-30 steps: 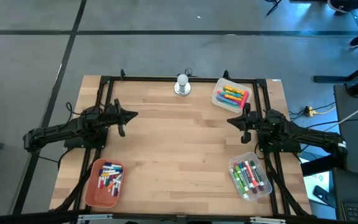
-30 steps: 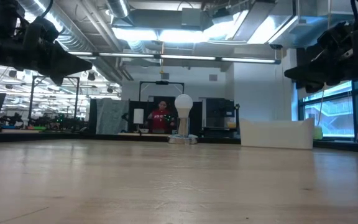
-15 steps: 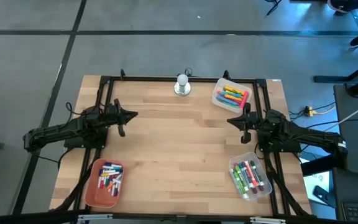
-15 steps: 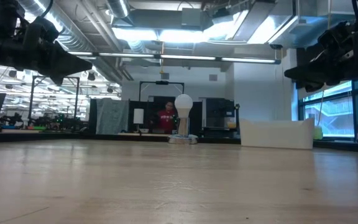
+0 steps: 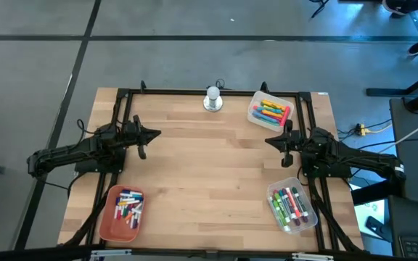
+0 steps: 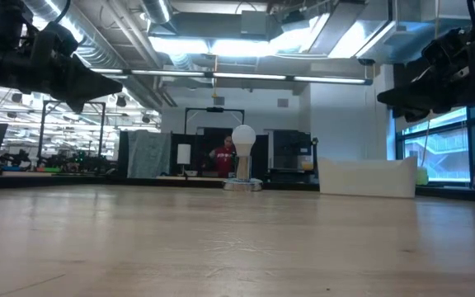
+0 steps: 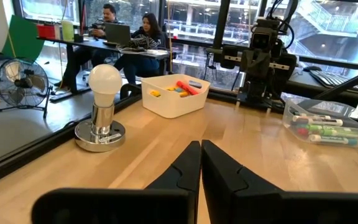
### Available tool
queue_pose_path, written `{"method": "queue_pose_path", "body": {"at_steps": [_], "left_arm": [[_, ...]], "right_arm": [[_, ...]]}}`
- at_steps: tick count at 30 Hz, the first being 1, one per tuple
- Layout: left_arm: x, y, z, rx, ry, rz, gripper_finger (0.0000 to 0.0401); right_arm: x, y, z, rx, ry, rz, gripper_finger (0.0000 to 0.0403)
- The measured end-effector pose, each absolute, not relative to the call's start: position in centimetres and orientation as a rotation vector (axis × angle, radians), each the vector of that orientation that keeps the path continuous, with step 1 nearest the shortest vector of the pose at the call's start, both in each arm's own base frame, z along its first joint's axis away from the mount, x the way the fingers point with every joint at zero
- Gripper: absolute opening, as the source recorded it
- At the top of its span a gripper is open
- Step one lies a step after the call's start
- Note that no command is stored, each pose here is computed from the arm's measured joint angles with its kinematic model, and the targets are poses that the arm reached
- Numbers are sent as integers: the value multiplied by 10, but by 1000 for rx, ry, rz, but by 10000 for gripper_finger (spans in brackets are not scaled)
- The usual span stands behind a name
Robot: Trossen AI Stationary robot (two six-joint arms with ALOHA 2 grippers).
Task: Pick & Place Markers
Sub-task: Return to Home Position
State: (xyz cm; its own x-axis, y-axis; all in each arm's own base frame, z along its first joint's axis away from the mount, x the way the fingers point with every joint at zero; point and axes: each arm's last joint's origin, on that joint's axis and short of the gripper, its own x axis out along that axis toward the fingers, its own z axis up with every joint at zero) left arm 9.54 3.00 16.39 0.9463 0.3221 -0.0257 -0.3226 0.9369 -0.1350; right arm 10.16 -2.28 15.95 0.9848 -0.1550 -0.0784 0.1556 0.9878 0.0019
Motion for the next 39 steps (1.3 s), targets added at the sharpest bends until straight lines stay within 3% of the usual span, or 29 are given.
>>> {"method": "queue_pose_path", "body": {"at_steps": [39], "left_arm": [[95,30,164,-138,4,329,12]], "right_arm": [[102,-23,159,8,78,-156,10]]}}
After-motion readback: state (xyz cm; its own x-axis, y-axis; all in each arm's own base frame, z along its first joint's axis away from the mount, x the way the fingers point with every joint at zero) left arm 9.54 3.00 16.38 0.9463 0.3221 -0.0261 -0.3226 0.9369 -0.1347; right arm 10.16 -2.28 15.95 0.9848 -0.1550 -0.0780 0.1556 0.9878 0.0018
